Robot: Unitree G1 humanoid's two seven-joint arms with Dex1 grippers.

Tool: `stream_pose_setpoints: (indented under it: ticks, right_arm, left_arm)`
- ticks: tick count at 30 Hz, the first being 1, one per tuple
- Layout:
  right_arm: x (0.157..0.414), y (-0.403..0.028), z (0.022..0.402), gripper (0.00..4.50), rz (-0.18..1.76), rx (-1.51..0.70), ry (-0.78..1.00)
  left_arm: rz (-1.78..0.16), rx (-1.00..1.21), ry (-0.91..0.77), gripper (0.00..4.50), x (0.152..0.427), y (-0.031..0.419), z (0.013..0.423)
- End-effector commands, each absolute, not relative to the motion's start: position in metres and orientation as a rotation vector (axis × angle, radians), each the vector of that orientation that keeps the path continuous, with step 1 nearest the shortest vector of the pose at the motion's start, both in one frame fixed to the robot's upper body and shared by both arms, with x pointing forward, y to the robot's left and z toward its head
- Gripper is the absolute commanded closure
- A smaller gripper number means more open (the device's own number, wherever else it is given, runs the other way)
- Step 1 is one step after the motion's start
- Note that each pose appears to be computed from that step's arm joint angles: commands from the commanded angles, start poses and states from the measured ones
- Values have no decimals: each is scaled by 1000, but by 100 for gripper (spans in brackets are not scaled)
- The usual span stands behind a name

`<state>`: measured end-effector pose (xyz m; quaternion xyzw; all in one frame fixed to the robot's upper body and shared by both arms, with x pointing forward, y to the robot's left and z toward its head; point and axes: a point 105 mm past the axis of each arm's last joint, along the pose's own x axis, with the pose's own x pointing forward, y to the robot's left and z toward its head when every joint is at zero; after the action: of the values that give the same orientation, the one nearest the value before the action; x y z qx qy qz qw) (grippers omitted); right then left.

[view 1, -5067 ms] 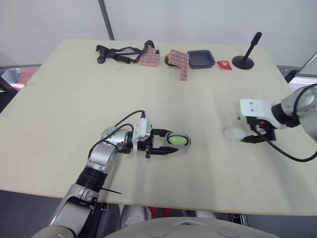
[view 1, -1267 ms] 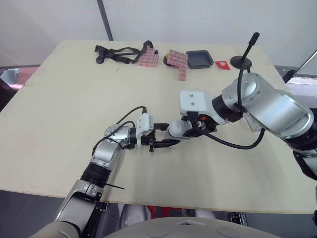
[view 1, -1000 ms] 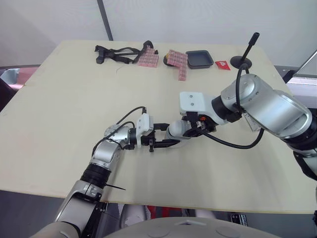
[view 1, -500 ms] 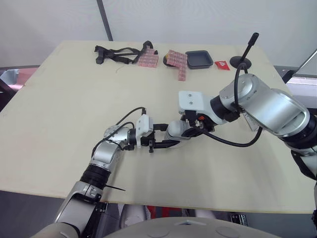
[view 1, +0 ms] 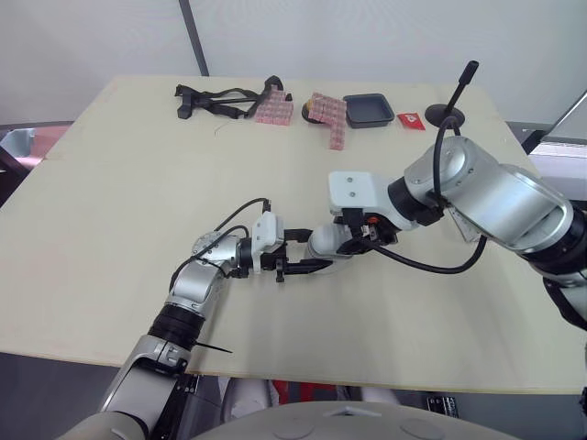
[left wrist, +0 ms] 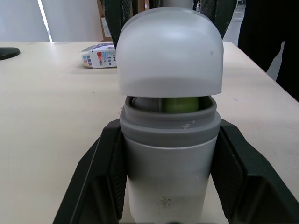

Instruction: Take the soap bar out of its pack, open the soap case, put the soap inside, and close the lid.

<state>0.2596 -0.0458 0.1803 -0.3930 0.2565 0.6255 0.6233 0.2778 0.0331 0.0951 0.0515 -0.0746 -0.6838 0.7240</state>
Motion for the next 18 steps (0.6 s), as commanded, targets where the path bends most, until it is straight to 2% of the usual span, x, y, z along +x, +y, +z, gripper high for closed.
stream_pose_setpoints:
  ticks: [1, 7, 9, 14, 18]
  right_arm:
    - [255, -43, 173, 258, 1466, -912, 619]
    - [257, -44, 170, 258, 1465, -918, 626]
    - [257, -44, 170, 155, 1464, -914, 629]
    - [260, -43, 171, 1, 1458, -916, 612]
    - [259, -42, 172, 1, 1460, -913, 604]
  left_arm:
    - [-1512, 117, -164, 258, 276, 33, 95]
    - [-1511, 117, -162, 258, 276, 33, 95]
    - [-1510, 117, -161, 258, 276, 33, 95]
    - [-1510, 118, -157, 258, 277, 34, 94]
    - [-1512, 118, -154, 258, 277, 34, 94]
